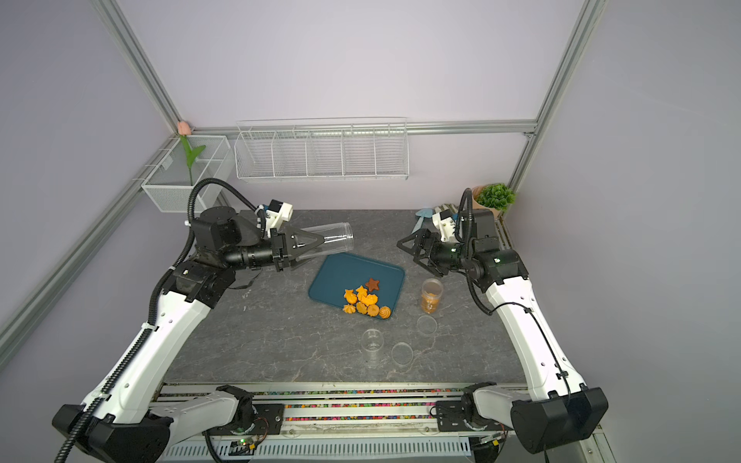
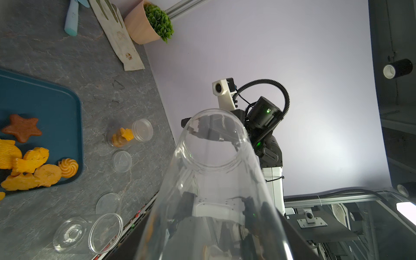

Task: Pour the cookies out of the jar
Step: Place the jar at the center of the board.

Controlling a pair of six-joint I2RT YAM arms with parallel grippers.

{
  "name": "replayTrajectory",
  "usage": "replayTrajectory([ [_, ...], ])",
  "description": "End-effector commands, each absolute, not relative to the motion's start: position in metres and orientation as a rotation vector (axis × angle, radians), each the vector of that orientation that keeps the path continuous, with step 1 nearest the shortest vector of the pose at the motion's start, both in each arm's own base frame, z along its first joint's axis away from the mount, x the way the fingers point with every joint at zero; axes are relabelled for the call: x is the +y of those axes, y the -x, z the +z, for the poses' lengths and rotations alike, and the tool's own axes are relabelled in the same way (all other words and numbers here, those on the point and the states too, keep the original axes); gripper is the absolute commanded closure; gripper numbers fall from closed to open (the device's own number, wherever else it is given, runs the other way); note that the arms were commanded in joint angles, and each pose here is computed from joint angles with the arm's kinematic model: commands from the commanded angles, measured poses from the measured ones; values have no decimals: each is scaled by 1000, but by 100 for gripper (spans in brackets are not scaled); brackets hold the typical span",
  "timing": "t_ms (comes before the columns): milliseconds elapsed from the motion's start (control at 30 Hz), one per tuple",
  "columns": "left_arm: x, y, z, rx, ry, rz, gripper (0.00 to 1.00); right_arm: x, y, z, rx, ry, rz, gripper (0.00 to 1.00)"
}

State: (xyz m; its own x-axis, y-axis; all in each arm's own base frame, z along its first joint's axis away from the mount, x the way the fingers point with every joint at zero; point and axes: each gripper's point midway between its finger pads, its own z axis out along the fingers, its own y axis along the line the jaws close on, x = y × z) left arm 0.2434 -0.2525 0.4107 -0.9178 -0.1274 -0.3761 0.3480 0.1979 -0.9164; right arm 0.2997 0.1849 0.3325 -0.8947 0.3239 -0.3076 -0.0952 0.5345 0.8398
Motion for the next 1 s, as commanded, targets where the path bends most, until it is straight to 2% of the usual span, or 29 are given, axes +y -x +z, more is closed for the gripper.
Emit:
replayTrajectory([
  [0,-262,-237,413,2097,-270,-1826,36,187,-295,346,2297,-176,1392,11],
  [500,-287,-217,421,2065,-388,-1968,36,219,-278,408,2104,36,1738,11],
  [967,-291,-208,430,2053,-419,-2020,36,266,-244,448,2010,335,1918,12],
])
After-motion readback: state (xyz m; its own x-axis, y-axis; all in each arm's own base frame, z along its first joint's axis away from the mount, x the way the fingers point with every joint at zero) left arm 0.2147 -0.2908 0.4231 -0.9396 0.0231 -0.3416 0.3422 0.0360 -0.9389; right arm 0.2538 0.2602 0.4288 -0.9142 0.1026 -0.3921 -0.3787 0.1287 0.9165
